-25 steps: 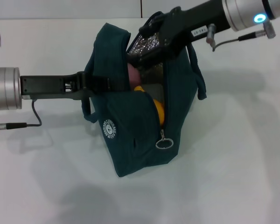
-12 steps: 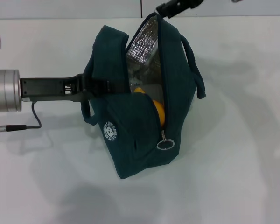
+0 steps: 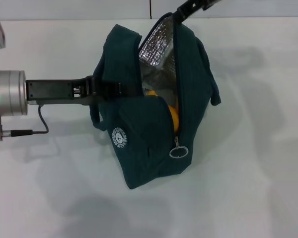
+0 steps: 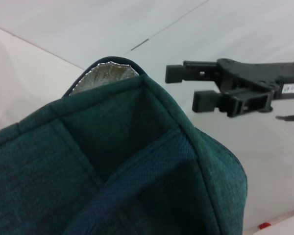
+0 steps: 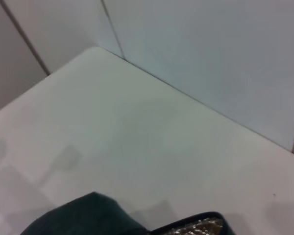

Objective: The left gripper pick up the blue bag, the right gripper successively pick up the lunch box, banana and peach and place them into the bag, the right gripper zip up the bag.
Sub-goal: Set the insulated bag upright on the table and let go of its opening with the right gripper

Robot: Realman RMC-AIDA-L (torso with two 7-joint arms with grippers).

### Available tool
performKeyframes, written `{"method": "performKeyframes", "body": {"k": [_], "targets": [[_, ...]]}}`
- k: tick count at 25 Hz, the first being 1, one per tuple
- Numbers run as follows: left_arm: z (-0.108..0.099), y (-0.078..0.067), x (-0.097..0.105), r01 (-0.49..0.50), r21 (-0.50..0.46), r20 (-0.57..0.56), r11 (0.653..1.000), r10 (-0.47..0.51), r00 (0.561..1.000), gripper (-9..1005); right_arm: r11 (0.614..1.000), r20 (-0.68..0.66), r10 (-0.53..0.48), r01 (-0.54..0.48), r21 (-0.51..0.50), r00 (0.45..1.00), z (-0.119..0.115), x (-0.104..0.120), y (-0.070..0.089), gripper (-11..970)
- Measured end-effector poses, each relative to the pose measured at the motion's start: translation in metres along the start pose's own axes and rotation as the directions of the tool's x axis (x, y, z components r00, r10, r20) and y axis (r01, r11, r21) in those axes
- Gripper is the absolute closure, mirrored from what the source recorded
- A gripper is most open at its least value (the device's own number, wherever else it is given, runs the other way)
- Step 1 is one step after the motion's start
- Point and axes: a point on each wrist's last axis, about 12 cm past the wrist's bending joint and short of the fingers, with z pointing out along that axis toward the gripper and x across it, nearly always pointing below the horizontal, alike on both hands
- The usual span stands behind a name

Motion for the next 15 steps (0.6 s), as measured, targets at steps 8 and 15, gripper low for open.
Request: {"method": "performKeyframes", "body": {"k": [8,15], "targets": [[0.002,0.003,0.006,0.031,0.009,-0.009,0.999,-0.031,0.999,940,1.0,-0.014,0.007,-0.007,-0.024,1.0,0.005,-0.008,0.01,92],[0.002,0.004,0.009,0.037,0.013,-0.005,0.999,-0.037,0.999,940,0.998,-0.069,0.021,-0.025,-0.056,0.997,0.028,0.005,0.018,102]]}}
